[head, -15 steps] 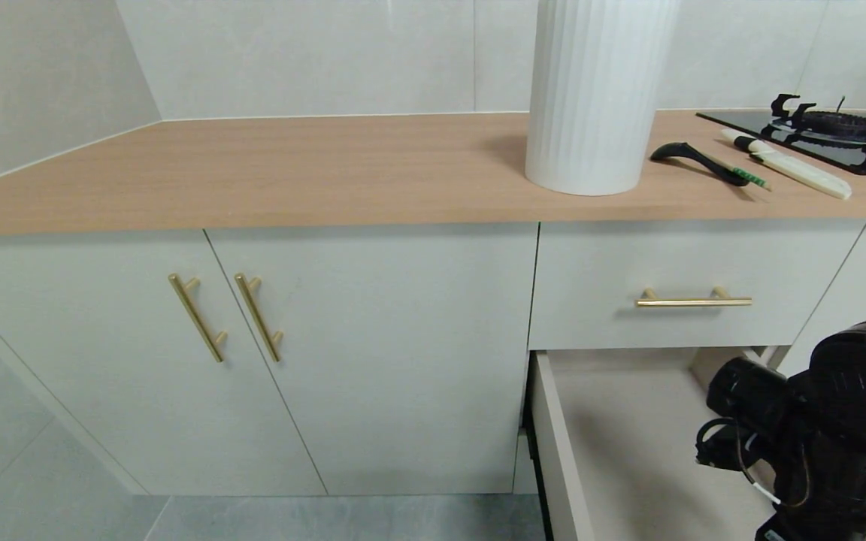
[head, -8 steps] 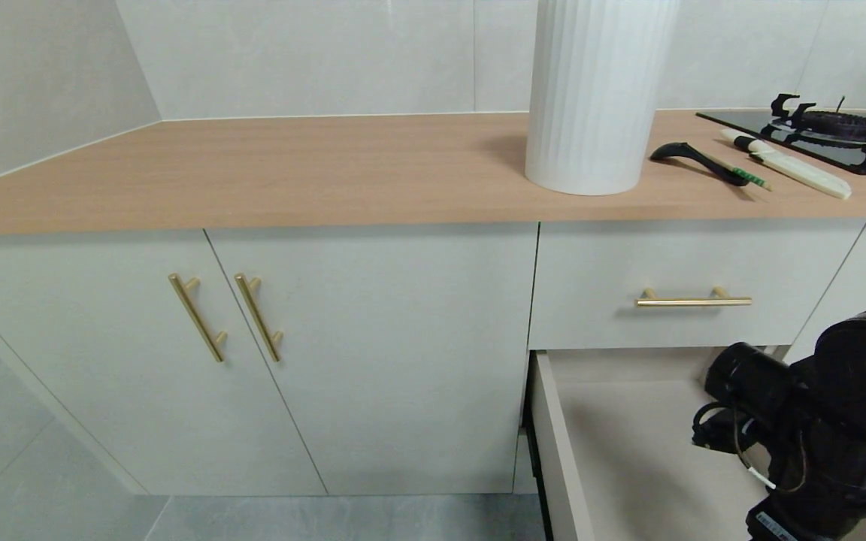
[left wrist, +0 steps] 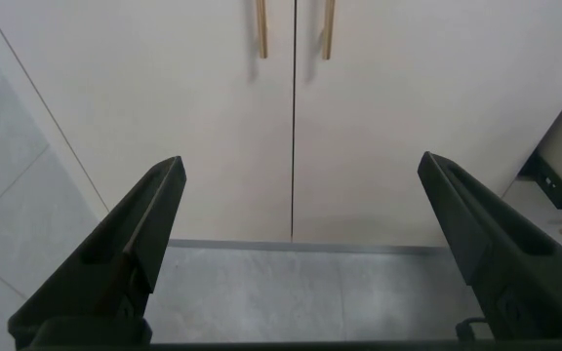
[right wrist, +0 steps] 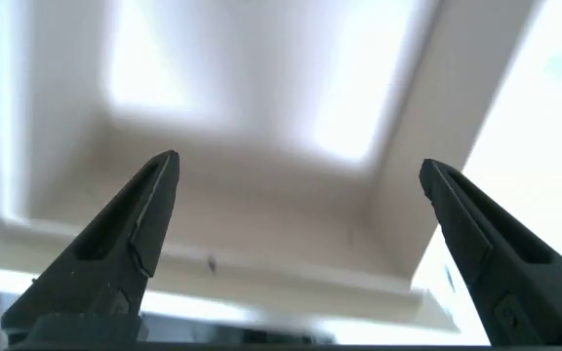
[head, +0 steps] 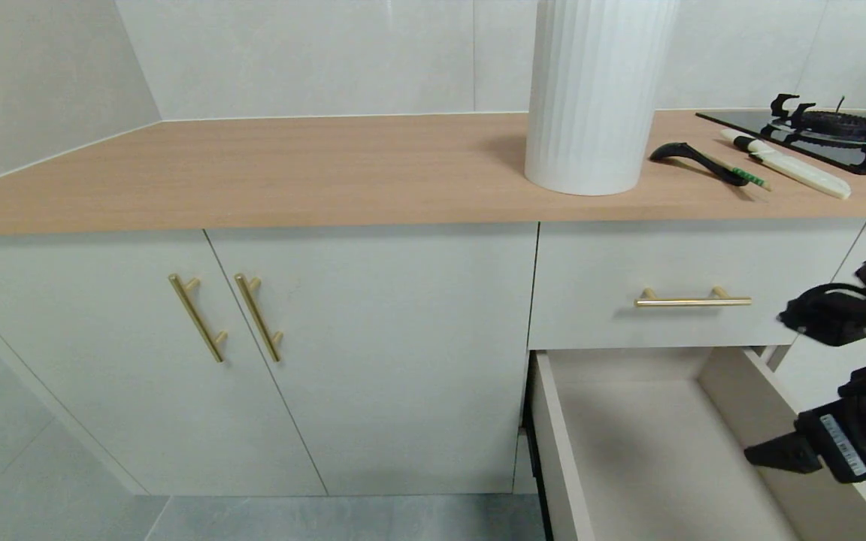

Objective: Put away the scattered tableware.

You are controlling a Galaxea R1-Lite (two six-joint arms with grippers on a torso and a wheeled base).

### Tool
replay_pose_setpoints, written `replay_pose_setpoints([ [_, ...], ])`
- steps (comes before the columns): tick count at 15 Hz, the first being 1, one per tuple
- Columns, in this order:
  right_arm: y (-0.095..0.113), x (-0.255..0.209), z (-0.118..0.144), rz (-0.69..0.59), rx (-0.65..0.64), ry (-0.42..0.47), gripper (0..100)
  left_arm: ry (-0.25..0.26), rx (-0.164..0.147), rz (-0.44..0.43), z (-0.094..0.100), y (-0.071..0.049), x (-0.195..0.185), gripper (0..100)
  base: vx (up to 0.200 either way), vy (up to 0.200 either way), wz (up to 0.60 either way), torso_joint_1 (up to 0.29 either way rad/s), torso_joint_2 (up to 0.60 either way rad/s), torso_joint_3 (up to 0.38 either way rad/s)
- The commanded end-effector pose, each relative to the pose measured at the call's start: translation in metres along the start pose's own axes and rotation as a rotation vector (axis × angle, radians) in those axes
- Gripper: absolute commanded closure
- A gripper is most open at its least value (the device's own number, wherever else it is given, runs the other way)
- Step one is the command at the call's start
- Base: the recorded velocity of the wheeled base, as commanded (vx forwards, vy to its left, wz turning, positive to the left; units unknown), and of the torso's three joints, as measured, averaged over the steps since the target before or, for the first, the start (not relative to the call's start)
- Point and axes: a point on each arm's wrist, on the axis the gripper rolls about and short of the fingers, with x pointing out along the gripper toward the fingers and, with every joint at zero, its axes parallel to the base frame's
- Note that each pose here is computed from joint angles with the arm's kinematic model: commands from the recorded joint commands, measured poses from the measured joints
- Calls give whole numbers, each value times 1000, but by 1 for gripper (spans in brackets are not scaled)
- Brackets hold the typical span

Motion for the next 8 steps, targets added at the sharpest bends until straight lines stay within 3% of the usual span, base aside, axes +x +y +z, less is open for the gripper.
replay_pose_setpoints([
  [1, -9, -51, -13, 17, 47, -255, 0, 1, -1, 0, 0, 0, 0, 0, 0, 0, 0, 0, 0, 0],
  [8, -16, -54, -8, -8, 90, -347, 0, 1, -1, 0, 0, 0, 0, 0, 0, 0, 0, 0, 0, 0],
])
